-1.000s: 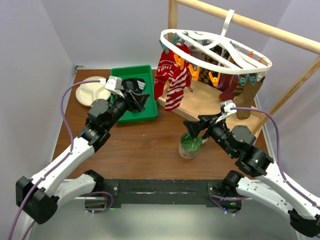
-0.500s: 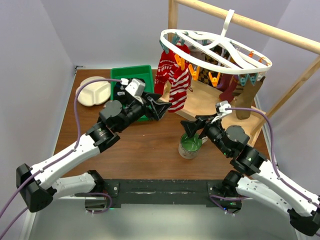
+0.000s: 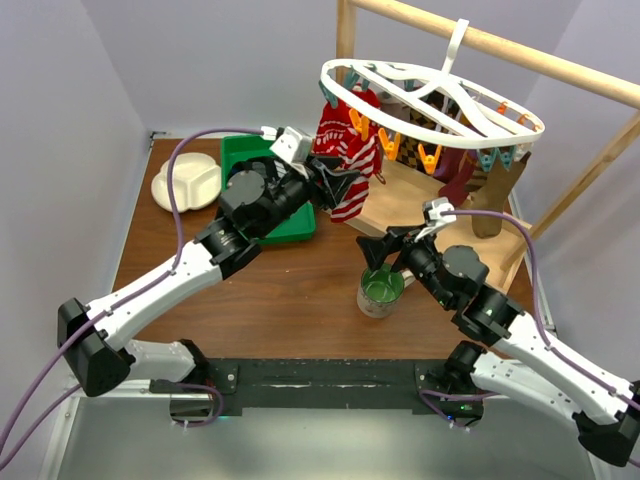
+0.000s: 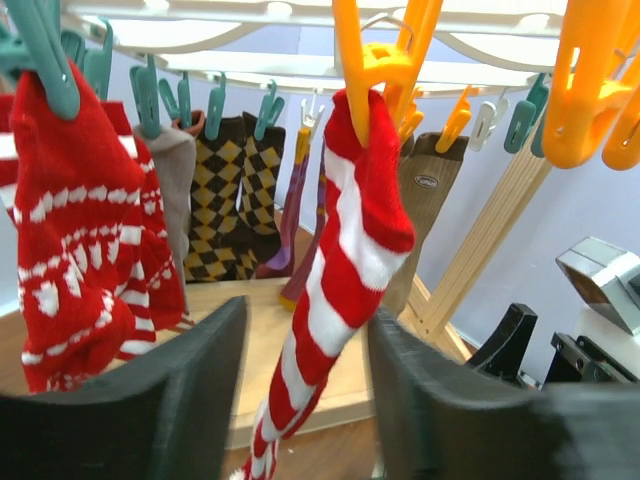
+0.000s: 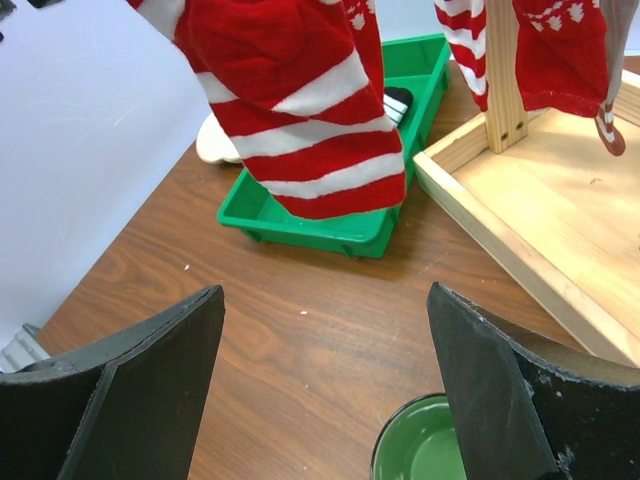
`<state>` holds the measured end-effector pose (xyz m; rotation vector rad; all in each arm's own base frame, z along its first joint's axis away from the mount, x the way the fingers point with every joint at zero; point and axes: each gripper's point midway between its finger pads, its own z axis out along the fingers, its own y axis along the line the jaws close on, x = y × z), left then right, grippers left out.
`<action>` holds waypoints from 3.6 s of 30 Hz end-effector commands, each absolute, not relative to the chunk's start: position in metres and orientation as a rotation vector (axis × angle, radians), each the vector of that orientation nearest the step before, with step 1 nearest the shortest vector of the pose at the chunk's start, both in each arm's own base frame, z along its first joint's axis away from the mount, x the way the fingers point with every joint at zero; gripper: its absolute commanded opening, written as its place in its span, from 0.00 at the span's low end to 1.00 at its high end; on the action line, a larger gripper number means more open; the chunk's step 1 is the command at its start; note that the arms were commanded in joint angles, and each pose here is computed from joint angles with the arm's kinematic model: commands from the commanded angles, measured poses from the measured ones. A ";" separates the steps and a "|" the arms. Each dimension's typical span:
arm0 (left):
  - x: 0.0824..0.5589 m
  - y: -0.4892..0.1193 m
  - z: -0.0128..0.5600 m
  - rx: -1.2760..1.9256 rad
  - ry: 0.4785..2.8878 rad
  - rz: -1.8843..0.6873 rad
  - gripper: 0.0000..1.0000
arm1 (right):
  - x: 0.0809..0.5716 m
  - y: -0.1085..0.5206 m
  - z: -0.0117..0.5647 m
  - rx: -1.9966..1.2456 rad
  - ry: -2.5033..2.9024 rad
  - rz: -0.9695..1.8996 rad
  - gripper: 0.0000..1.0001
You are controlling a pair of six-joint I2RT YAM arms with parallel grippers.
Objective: Remove the socks clipped to the hanger
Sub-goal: Remove the sock from the hanger.
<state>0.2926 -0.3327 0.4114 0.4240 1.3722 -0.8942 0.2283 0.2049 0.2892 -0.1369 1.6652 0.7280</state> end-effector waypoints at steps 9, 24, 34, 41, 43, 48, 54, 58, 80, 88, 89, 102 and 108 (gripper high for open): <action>0.287 -0.338 0.446 0.421 1.271 -0.922 0.00 | 0.244 0.207 0.349 -0.111 1.490 0.719 0.87; 0.258 -0.341 0.428 0.453 1.316 -1.012 0.00 | 0.265 0.227 0.395 -0.128 1.326 0.712 0.91; 0.252 -0.342 0.420 0.459 1.340 -1.026 0.00 | 0.274 0.246 0.401 -0.129 1.306 0.756 0.92; 0.256 -0.344 0.417 0.452 1.349 -1.016 0.00 | 0.270 0.251 0.397 -0.141 1.297 0.797 0.92; 0.256 -0.345 0.419 0.453 1.347 -1.015 0.00 | 0.269 0.251 0.395 -0.147 1.295 0.797 0.93; 0.258 -0.347 0.418 0.454 1.354 -1.015 0.00 | 0.268 0.253 0.395 -0.158 1.282 0.809 0.94; 0.257 -0.349 0.419 0.464 1.354 -1.024 0.00 | 0.269 0.251 0.392 -0.143 1.281 0.804 0.95; 0.255 -0.355 0.417 0.470 1.360 -1.057 0.00 | 0.276 0.255 0.393 -0.124 1.283 0.796 0.95; 0.257 -0.354 0.426 0.436 1.346 -1.075 0.01 | 0.278 0.247 0.375 -0.073 1.336 0.785 0.00; 0.254 -0.354 0.444 0.426 1.310 -1.101 0.19 | 0.276 0.250 0.358 -0.098 1.377 0.786 0.00; 0.253 -0.355 0.445 0.427 1.308 -1.105 0.22 | 0.275 0.251 0.356 -0.104 1.381 0.789 0.00; 0.253 -0.353 0.484 0.441 1.230 -1.087 0.50 | 0.276 0.253 0.353 -0.126 1.396 0.778 0.00; 0.262 -0.355 0.506 0.435 1.196 -1.045 0.56 | 0.276 0.254 0.354 -0.129 1.397 0.777 0.00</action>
